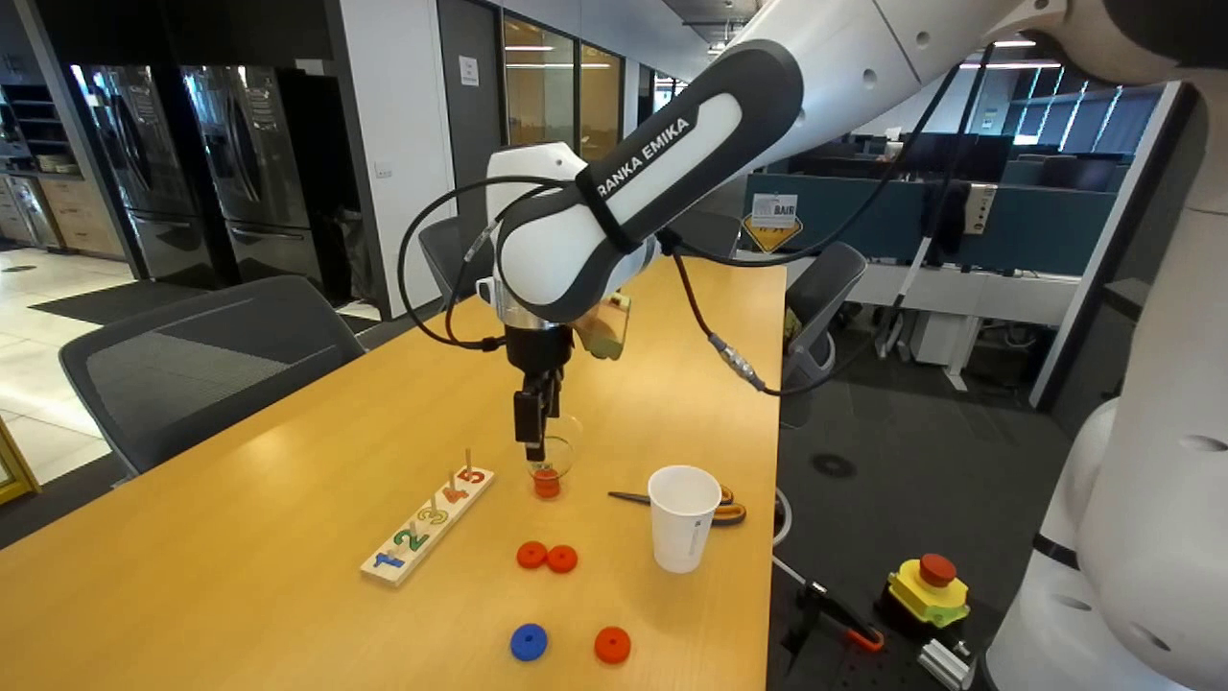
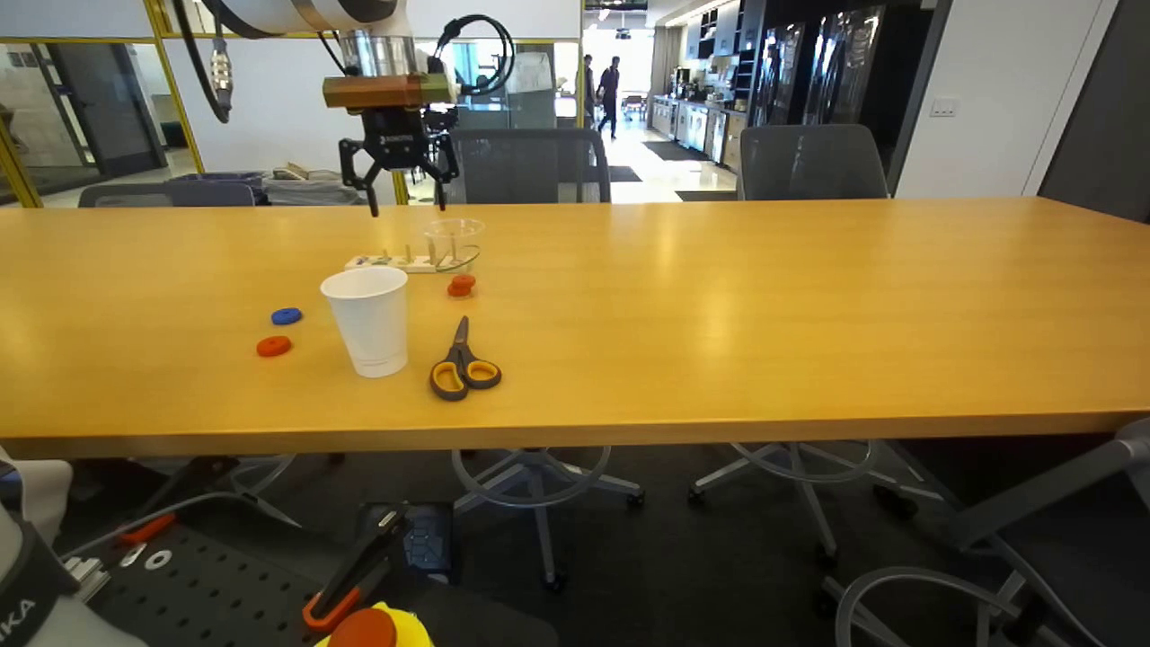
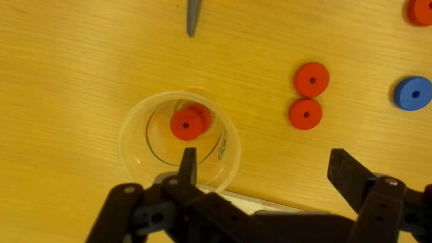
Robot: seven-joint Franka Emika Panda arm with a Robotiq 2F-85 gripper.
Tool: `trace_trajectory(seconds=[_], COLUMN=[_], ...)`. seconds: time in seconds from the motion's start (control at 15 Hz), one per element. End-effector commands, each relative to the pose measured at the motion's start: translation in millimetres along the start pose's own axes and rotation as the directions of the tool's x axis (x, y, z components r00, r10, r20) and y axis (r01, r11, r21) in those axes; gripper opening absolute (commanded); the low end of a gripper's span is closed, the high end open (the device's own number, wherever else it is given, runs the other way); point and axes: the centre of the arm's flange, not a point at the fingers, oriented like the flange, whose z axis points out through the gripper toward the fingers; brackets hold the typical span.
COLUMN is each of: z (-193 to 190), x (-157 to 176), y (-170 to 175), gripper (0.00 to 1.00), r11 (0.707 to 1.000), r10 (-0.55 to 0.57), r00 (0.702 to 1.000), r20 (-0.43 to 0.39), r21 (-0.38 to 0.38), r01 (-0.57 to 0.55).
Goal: Put the orange circles into the transparent cup then the blue circles into the white cup.
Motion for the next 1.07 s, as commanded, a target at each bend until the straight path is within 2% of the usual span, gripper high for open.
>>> trace_trajectory(seconds=[0.0,0.27,0.6,0.8,1.0], z=[-24,-7,38,60,83], x=[-23,-38,-61,-72,-67], y=[-32,-58,-73,-79,-83], gripper=[1.00,1.00,1.00,1.00,1.00], r11=[0.997,0.984,0.986,0.989,0.992], r10=[-0.081,-0.162,-0.088,-0.044,-0.034], r00=[0.997,0.986,0.994,0.996,0.997], r20=[-0.021,-0.040,-0.058,-0.082,-0.063], r21=[0.001,0.066,0.140,0.140,0.116], r01=[0.081,0.164,0.095,0.055,0.041])
